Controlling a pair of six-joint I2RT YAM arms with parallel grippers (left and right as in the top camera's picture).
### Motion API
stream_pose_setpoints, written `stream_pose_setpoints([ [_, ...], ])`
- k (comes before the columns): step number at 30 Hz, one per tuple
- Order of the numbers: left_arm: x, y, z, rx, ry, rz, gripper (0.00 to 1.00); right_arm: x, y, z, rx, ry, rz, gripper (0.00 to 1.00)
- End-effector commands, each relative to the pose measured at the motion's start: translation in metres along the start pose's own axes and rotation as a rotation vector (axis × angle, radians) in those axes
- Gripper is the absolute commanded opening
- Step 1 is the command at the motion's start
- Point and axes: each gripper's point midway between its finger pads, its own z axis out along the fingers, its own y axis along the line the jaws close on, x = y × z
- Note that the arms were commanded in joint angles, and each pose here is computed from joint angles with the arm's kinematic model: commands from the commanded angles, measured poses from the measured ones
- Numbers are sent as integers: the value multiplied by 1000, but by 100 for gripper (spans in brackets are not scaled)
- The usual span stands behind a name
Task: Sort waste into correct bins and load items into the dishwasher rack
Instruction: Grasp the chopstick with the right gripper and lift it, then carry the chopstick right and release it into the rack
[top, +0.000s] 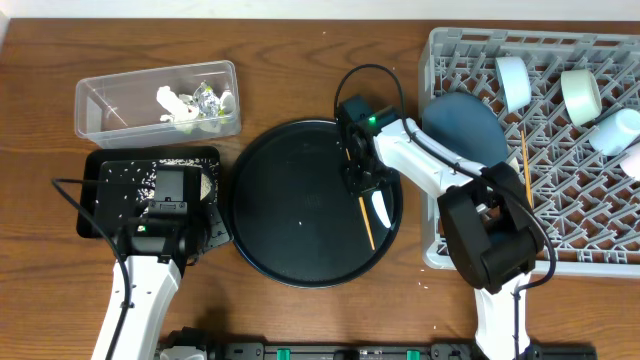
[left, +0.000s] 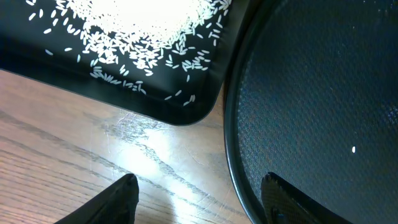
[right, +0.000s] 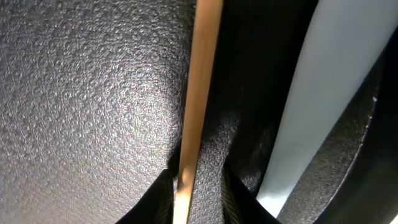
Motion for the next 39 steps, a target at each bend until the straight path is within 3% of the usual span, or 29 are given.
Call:
stream_pose_setpoints([
  [1, -4, 1, -2, -6, -11, -13, 65, 15, 5, 15, 32, 37, 22, 22],
  [15, -4, 1, -2, -6, -11, -13, 65, 21, 34, 20, 39, 20, -34, 1],
  [22, -4, 1, -2, -6, -11, -13, 65, 17, 33, 11, 35, 11, -12, 1],
  [28, -4, 1, -2, -6, -11, -13, 65, -1, 29, -45, 8, -82, -12, 1],
  [39, -4, 1, -2, -6, -11, -13, 65, -9, -5, -184, -37, -404, -13, 1],
])
